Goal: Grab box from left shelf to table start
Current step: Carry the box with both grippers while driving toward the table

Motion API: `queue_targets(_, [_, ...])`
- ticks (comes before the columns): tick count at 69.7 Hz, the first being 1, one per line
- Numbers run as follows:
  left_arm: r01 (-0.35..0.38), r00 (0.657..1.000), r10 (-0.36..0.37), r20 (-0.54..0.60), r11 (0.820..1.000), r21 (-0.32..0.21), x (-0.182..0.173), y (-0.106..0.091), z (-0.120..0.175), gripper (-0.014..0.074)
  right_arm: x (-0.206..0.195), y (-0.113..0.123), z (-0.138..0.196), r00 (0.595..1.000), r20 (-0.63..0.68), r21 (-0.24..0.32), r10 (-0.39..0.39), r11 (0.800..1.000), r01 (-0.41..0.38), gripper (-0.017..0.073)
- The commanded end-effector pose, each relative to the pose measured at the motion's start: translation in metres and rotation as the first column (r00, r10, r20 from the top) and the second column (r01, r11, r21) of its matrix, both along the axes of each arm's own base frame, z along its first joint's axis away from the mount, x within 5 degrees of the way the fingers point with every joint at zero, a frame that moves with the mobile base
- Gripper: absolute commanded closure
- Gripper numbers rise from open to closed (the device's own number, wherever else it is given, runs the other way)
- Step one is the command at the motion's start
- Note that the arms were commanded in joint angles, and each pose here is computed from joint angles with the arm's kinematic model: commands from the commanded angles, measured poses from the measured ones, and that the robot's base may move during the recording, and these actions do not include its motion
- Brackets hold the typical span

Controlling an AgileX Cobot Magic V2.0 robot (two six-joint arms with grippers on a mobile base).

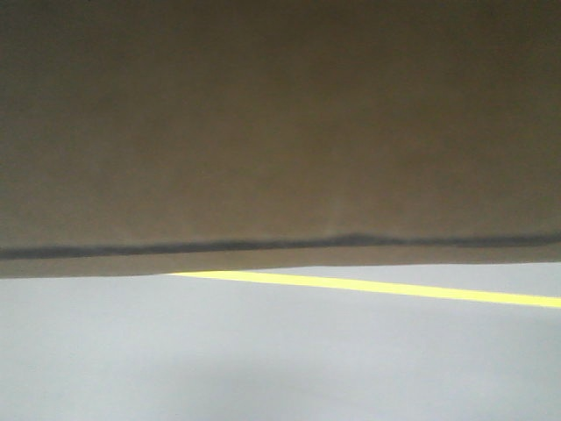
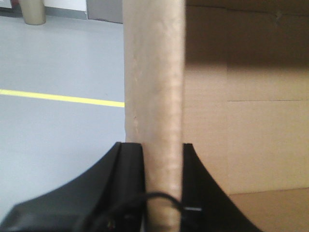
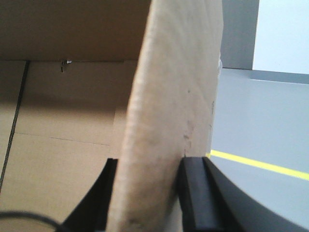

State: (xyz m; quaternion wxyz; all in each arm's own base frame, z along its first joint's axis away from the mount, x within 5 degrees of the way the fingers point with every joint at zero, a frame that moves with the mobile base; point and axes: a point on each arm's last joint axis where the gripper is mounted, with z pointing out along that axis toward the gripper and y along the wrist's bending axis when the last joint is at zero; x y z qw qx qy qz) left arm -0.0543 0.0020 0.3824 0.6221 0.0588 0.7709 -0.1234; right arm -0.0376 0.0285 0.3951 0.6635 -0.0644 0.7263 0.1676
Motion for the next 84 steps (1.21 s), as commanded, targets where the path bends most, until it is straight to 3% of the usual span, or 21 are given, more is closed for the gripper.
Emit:
queue_targets(1, [0.075,0.983,-0.056,0.177,0.992,-0.105,-0.0038,-0.0050,0.0244,0.0687,0.0002,-0.0010,0.0215,0.990,0.138,0.069,-0.018,0.998,0.008,0.0501])
queue_targets(84, [0.075,0.983,-0.056,0.175,0.992,-0.104,-0.0038,-0.0050,0.0242,0.0687,0.0002,-0.0010,0.0214,0.990,0.138,0.069,-0.017,0.998,0.008,0.0501])
